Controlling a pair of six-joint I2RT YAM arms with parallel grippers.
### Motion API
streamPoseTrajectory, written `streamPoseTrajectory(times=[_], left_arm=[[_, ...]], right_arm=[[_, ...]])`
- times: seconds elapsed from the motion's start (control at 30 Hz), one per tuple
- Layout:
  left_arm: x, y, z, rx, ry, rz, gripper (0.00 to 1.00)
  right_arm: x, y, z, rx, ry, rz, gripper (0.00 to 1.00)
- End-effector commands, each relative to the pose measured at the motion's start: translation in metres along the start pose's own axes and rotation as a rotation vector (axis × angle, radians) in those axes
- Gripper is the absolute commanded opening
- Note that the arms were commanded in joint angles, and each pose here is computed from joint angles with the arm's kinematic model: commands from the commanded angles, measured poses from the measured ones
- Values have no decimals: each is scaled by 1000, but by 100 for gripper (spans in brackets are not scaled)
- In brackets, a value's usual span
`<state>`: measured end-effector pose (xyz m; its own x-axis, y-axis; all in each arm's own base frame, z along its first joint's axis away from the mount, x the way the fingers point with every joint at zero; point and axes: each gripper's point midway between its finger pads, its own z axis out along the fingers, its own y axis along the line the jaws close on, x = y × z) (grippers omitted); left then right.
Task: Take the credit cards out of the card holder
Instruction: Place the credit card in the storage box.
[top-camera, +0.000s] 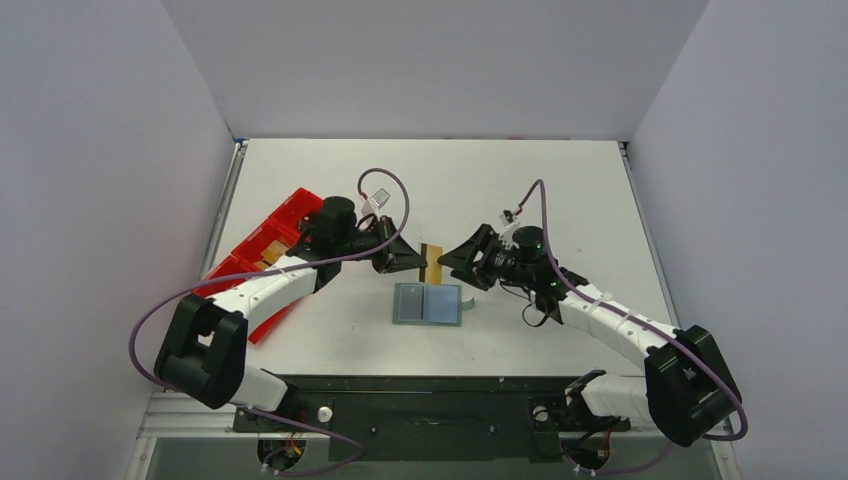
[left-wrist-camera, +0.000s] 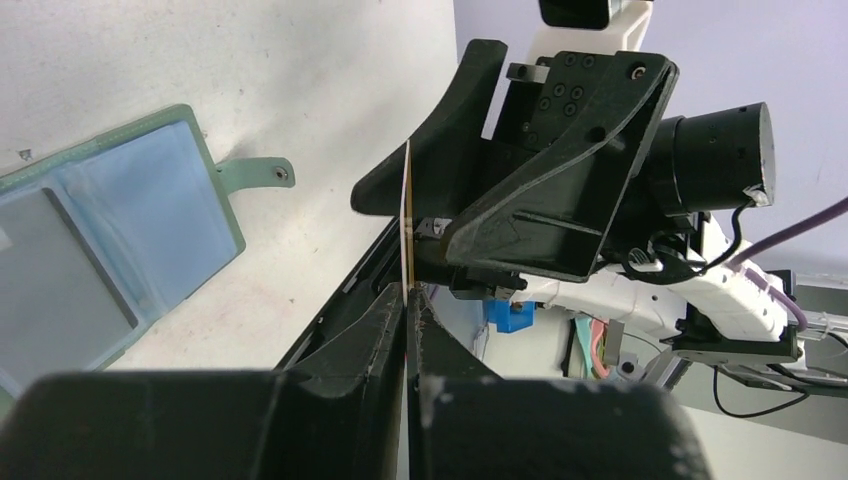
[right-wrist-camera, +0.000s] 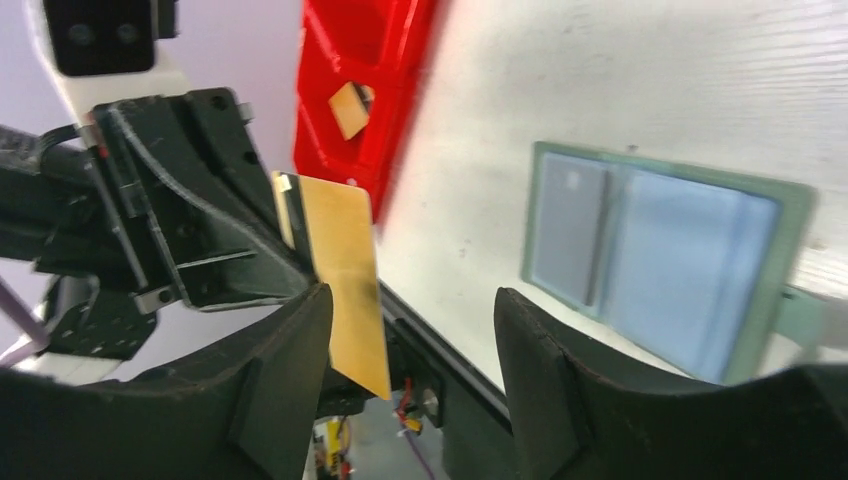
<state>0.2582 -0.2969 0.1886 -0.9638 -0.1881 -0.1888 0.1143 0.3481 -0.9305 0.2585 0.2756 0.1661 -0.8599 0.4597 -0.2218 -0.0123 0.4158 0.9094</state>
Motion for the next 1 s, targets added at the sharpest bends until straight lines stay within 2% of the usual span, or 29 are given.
streamPoseTrajectory(times=[0.0,0.27,0.37,0.57,0.73,0.97], left_arm=[[-10,-9,-11,-11,-65,57,0],[-35,22,-54,-204,-193,47,0],[-52,42,-83,-312,-285,30,0],[-61,83,-143,-546,-410,-40,0],[-75,118,-208,-775,-581,-106,0],[-87,148,-259,-945,-723,-195,0]], right_arm=[[-23,-5,-15,139,-123,-104,58],[-37,-25,-36,306,-198,-178,63],[-37,-29,-38,325,-197,-191,63],[-36,-37,-38,354,-180,-225,63],[-34,-43,-36,370,-159,-248,63],[-32,-49,-32,377,-124,-271,63]])
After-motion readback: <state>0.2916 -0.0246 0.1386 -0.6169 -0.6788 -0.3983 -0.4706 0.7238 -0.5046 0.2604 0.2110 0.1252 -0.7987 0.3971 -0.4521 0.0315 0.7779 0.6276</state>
